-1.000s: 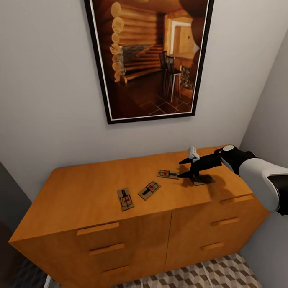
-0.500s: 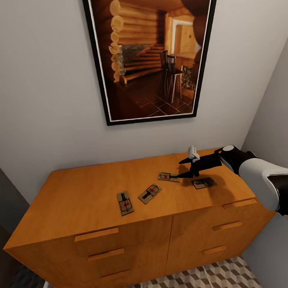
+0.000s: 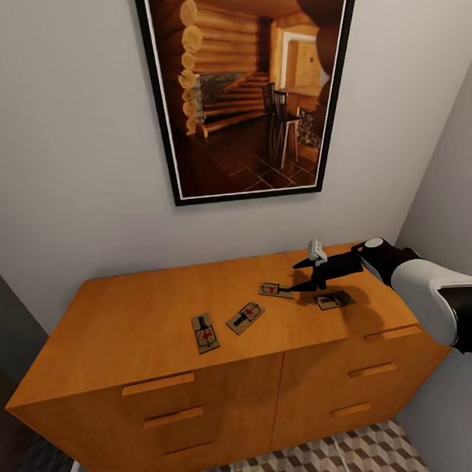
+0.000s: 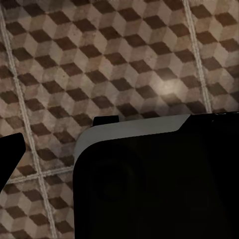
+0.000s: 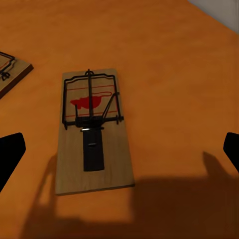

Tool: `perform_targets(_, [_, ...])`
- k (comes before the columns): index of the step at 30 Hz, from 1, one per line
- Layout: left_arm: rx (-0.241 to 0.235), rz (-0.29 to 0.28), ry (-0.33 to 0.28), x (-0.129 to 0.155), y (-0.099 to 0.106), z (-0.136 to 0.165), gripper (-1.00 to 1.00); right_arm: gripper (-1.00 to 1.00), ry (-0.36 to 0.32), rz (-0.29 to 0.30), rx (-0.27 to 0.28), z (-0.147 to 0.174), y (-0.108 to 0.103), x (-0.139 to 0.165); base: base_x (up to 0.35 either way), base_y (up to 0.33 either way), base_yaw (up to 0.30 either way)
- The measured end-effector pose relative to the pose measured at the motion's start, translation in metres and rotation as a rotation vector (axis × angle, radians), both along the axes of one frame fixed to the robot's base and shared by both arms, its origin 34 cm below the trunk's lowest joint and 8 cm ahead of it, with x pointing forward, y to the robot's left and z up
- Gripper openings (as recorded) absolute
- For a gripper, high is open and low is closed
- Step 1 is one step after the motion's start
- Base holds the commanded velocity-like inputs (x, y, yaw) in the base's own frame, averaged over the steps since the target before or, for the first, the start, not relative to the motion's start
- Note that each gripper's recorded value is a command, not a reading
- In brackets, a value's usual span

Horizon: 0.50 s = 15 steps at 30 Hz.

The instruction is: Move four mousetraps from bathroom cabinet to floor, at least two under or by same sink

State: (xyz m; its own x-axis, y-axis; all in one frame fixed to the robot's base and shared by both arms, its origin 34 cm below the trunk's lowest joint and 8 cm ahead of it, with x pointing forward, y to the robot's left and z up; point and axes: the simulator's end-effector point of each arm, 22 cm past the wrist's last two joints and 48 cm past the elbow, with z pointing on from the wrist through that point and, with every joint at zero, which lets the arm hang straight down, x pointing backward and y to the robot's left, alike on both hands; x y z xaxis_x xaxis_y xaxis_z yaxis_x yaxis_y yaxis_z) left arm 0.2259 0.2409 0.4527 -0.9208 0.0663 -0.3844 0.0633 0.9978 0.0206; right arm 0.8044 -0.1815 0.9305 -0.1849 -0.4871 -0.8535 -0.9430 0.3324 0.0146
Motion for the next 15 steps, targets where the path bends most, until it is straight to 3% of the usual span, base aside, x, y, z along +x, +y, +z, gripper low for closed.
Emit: perform_targets(15, [0.0, 0.0, 0.006, -0.0021, -0.0002, -0.0005, 1.0, 1.0, 0.005, -0.003, 0.0, -0.0049, 0.0017, 0.0013, 0.0, 0.0, 0.0])
